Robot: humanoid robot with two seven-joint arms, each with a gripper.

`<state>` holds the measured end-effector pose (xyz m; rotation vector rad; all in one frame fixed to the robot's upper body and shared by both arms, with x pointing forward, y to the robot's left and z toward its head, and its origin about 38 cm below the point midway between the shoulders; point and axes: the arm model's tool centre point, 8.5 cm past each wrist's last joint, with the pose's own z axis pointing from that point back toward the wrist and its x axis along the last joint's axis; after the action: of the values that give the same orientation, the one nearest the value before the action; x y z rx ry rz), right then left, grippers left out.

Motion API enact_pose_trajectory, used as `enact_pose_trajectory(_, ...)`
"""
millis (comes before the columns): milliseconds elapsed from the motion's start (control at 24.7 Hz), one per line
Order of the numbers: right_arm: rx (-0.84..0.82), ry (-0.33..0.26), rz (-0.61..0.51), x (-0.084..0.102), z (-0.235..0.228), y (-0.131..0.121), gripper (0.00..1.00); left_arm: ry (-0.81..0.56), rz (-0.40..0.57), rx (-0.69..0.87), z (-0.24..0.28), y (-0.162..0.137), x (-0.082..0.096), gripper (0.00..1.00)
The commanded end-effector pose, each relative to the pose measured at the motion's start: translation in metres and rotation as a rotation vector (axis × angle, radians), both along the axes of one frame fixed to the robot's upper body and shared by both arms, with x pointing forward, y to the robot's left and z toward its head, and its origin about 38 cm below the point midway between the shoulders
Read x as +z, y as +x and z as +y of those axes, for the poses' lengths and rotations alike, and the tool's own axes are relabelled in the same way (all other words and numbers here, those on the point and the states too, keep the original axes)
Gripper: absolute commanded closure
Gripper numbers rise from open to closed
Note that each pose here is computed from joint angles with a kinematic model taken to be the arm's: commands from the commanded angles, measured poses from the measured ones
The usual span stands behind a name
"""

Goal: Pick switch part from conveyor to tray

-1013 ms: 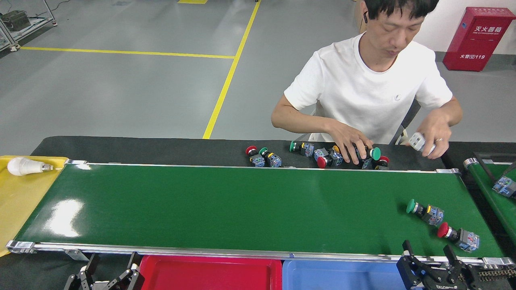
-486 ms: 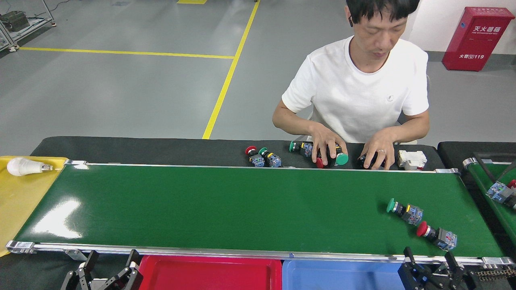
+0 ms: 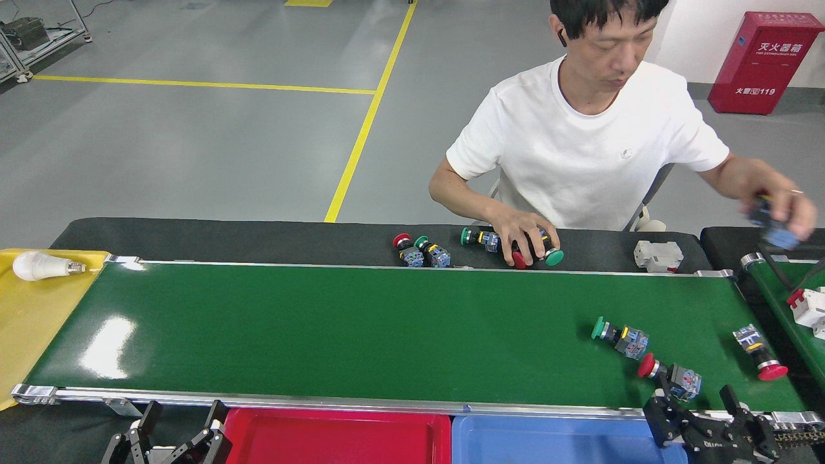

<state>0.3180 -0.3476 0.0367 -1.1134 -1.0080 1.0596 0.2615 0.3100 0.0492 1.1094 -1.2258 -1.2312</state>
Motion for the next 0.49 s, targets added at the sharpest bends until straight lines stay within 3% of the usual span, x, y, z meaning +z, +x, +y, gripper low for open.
enact_pose_trajectory(0,0.020,-0.045,0.034,-0.005,0.005,0.005,0.03,0.001,-0.009,0.008,0.000,0.003,0.005,0.00)
enact_pose_trajectory(81,0.064,-0.066,0.056,-0.011,0.020,0.010,0.12,0.003,0.003,0.007,-0.001,0.006,0.005,0.00)
enact_pose_trajectory(162,0.073,-0.057,0.055,-0.013,0.027,0.015,0.14,0.004,0.017,0.009,0.000,0.006,0.005,0.00)
enact_pose_trajectory(446,0.105,-0.052,0.026,-0.002,0.028,0.026,0.74,0.009,0.003,0.007,0.001,0.006,0.006,0.00)
